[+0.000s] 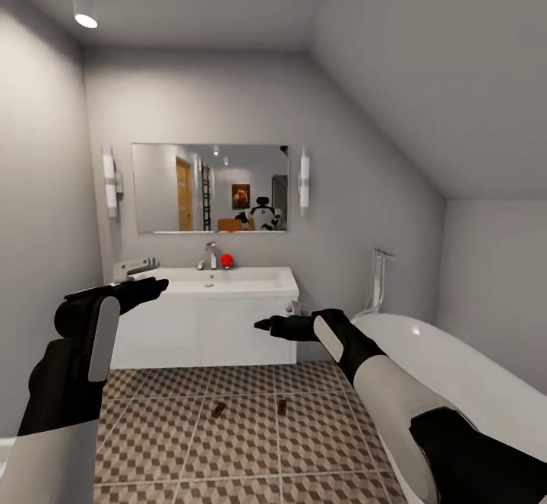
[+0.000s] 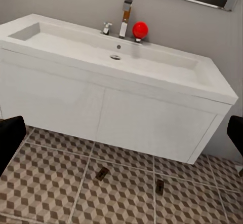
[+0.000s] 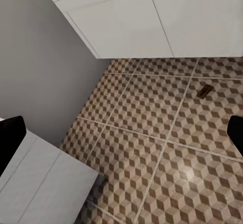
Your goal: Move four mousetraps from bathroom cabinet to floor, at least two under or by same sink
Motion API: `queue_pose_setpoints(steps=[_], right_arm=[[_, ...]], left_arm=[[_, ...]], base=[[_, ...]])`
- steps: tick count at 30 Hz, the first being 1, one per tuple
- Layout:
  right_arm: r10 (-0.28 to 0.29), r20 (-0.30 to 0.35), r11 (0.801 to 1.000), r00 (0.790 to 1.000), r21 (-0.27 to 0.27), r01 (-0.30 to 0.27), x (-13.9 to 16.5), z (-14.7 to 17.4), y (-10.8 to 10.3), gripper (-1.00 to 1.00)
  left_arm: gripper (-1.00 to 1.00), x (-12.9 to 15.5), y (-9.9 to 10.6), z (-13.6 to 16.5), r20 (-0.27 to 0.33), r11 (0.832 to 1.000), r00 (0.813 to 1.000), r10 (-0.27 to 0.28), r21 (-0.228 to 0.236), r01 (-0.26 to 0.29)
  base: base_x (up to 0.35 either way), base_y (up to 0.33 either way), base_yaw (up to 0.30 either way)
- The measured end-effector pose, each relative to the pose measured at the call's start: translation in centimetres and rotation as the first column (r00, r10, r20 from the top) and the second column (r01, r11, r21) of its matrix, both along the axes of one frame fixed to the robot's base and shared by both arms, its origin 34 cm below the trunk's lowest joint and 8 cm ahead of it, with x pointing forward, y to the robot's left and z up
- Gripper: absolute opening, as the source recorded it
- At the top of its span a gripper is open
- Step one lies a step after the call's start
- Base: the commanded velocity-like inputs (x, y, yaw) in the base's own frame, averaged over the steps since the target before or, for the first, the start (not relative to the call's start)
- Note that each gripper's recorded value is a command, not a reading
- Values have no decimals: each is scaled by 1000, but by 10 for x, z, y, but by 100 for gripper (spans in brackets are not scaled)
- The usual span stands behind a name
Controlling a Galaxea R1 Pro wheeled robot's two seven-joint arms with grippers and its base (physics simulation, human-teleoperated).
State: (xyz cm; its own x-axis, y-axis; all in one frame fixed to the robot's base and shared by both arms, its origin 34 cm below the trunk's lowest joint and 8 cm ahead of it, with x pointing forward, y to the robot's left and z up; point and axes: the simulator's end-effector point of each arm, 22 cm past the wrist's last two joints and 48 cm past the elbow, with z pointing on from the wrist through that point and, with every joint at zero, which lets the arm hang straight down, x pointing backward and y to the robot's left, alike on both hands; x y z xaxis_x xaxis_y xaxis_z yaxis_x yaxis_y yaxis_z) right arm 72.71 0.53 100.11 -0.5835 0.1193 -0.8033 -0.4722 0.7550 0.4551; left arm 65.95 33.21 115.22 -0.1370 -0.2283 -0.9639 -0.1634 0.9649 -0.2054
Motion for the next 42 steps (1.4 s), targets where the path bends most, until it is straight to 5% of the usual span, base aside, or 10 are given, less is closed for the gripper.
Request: queue_pose_setpoints(steps=[42], right_arm=[[1,-5,1000,1000,-3,-1,1,65,0,100]], left_arm=[[100,2,2,70,0,1000,1000,0,2,0]], base=[[0,0,0]])
